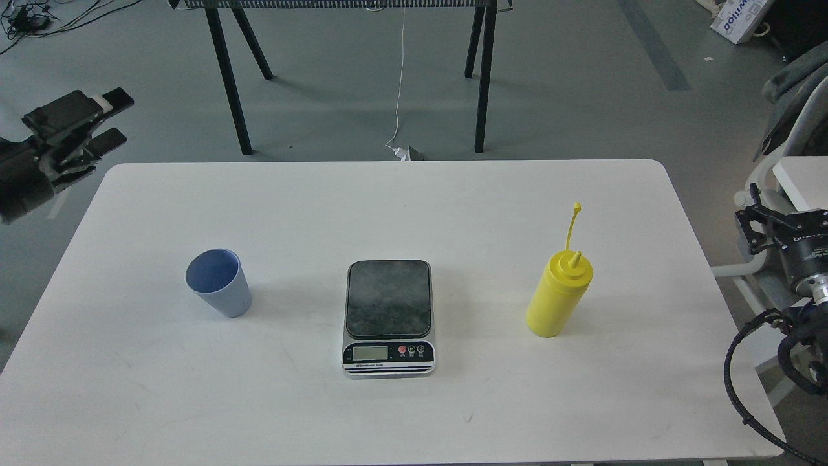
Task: Pour seasoning into cup on scale with both arms
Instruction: 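Reach the left gripper toward the blue cup and grasp it, then lift the blue cup with the left gripper and set it on the scale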
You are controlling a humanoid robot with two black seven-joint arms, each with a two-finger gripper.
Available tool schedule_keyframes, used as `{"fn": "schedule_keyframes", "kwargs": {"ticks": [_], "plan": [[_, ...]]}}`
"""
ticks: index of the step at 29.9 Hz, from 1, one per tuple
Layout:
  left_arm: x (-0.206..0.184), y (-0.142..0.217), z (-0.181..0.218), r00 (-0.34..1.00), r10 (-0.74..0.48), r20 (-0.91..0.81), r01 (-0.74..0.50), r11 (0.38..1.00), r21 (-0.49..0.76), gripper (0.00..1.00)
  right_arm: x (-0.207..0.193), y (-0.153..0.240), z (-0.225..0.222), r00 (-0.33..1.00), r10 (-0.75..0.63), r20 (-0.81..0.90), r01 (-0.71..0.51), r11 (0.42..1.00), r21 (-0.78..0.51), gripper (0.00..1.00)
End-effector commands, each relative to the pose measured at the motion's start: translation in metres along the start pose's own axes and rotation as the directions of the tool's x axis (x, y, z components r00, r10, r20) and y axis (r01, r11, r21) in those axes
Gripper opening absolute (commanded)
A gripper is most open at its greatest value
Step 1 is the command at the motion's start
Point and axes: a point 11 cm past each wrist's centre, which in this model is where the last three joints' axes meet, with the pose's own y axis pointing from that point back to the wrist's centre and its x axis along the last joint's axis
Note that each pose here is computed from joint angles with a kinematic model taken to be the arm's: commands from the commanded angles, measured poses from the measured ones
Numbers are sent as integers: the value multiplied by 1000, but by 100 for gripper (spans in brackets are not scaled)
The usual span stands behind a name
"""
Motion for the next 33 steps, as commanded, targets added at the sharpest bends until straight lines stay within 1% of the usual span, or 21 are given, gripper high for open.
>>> {"fn": "schedule_keyframes", "kwargs": {"ticks": [1,2,4,6,8,11,13,14,20,24,28,29,33], "plan": [[-16,-4,-7,949,-77,305,62,996,57,93,3,2,-7,1000,8,-9,-8,1000,10,99],[-19,-3,-10,923,-94,374,72,995,74,93,5,4,-7,1000,13,-9,-13,1000,12,99],[-28,-4,-17,854,-138,501,99,990,105,88,6,6,-9,1000,18,-9,-18,1000,16,99],[-55,-9,-25,782,-202,590,162,979,120,86,8,7,-9,1000,22,-9,-22,1000,16,99],[-77,-12,-34,714,-237,659,204,971,128,83,8,7,-9,1000,22,-9,-22,1000,15,99],[-103,-14,-56,670,-299,680,246,953,177,78,9,8,-9,1000,25,-9,-25,1000,19,99],[-116,-18,-65,655,-327,681,269,943,195,72,10,9,-9,1000,26,-10,-26,999,20,99],[-120,-19,-69,648,-338,682,274,940,205,69,10,9,-9,1000,26,-10,-26,999,20,99],[-138,-21,-93,665,-380,642,283,925,254,62,10,9,-10,1000,27,-11,-27,999,22,99],[-146,-17,-100,658,-411,631,306,912,274,48,10,9,-10,1000,27,-11,-27,999,20,99],[-149,-17,-100,661,-411,627,310,911,270,37,10,9,-10,1000,26,-11,-26,999,20,99],[-150,-18,-100,662,-412,626,313,911,268,34,10,9,-9,1000,26,-10,-26,999,22,99],[-150,-17,-102,660,-419,624,313,908,279,11,11,10,-9,1000,29,-10,-29,999,22,99]]}}
